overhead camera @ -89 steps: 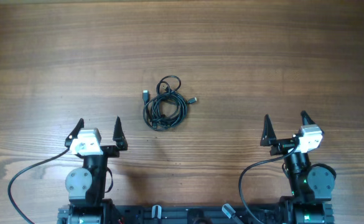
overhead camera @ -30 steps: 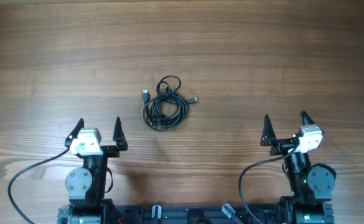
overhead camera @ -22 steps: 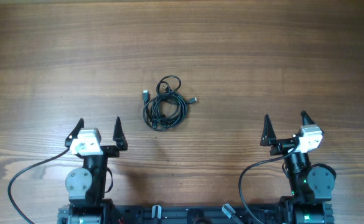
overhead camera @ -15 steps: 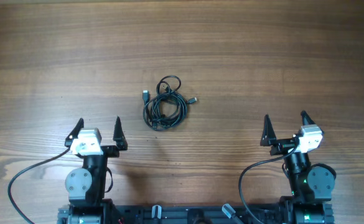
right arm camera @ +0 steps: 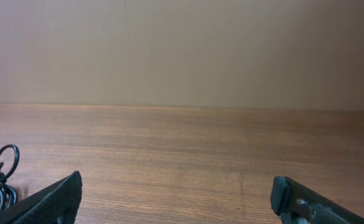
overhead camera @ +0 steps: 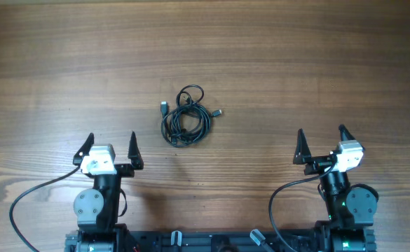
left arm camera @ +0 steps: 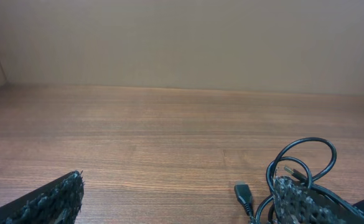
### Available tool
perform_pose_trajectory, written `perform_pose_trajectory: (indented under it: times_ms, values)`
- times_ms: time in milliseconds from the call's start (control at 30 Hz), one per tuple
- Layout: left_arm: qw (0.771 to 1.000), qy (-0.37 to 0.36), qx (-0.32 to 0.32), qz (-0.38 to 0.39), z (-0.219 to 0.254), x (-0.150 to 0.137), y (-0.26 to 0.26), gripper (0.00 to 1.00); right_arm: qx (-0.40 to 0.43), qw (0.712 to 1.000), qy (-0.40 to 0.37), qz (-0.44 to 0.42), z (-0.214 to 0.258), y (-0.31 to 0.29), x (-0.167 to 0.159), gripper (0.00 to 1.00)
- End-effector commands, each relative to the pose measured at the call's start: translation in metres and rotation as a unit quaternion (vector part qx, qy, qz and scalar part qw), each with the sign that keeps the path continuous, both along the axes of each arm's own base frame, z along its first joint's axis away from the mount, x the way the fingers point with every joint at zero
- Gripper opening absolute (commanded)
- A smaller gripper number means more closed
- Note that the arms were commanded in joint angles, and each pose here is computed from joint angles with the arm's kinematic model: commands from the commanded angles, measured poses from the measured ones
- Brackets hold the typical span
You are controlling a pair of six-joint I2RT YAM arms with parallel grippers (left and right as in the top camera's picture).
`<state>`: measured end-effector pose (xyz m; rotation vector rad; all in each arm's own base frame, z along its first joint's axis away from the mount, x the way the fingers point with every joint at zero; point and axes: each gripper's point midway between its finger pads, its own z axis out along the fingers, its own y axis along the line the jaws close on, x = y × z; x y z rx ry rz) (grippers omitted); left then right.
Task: Untangle cables
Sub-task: 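Raise the left arm and swing its gripper toward the black cable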
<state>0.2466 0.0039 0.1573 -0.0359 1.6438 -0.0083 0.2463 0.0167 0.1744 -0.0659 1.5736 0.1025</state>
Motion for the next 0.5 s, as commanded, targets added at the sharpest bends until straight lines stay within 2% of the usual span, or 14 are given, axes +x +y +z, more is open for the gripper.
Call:
perform_pose_trajectory:
  times_ms: [0,100,267,367,467]
  values:
    - [1.0,-0.006,0.009,0.002,0.003,0.0,0.001,1.0,0.005,1.0,-0.003,-0.004,0.002,-0.001,0.0,1.0]
    - [0.998,-0.067,0.001,0.002,0.032,0.0,0.001,1.0,0.005,1.0,-0.003,-0.004,0.002,-0.001,0.0,1.0]
    - [0.974,-0.196,-0.107,-0.028,0.101,-0.014,-0.005,1.0,0.005,1.0,-0.003,-0.004,0.002,-0.001,0.0,1.0]
    - [0.962,-0.222,-0.146,-0.061,0.135,-0.025,-0.013,1.0,0.005,1.0,-0.003,-0.004,0.002,-0.001,0.0,1.0]
    - [0.957,-0.238,-0.142,-0.083,0.165,-0.038,-0.02,1.0,0.005,1.0,-0.003,-0.004,0.002,-0.001,0.0,1.0]
